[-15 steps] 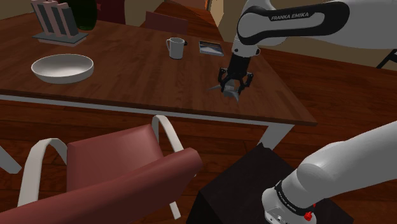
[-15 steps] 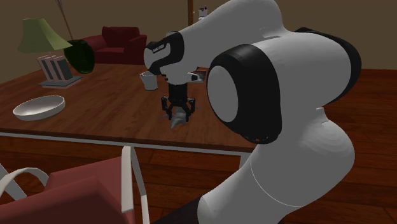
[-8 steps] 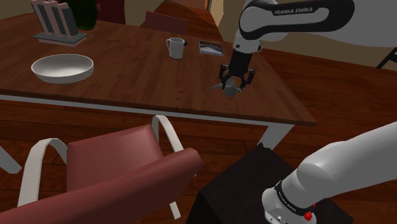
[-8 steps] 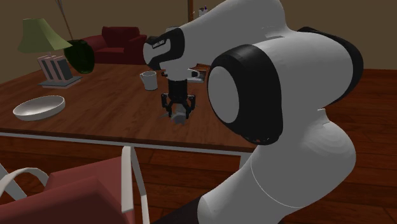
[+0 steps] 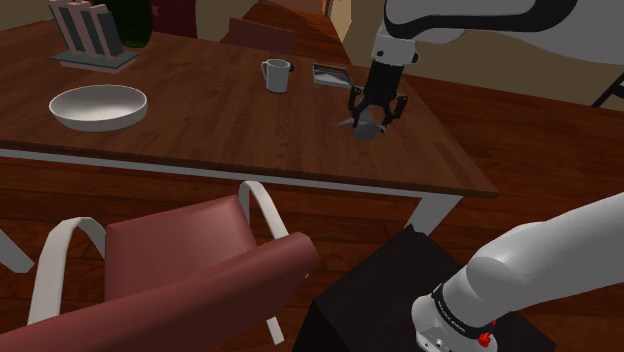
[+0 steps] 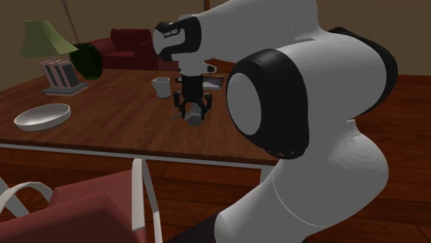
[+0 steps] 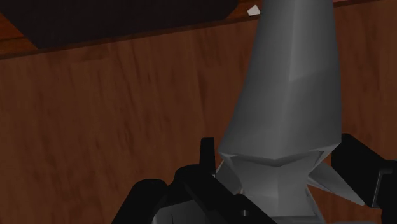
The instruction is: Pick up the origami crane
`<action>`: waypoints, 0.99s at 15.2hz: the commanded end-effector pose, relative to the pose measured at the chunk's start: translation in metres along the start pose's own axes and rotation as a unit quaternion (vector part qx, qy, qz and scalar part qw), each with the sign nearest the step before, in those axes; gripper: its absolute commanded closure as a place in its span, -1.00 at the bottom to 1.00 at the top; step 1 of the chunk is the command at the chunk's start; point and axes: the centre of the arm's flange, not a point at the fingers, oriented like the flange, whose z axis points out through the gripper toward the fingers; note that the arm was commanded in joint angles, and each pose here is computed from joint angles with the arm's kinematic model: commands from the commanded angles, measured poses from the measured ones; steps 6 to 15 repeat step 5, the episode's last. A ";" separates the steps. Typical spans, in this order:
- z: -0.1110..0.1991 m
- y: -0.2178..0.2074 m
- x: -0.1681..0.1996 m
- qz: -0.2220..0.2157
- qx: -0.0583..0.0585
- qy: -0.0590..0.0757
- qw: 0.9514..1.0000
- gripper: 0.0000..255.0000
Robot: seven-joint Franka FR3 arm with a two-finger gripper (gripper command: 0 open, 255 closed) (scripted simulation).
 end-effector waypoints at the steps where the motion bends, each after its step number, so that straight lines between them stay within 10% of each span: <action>1: -0.011 0.000 -0.001 0.000 0.000 0.000 1.000 1.00; 15: -0.022 0.000 -0.003 0.000 0.000 0.000 1.000 1.00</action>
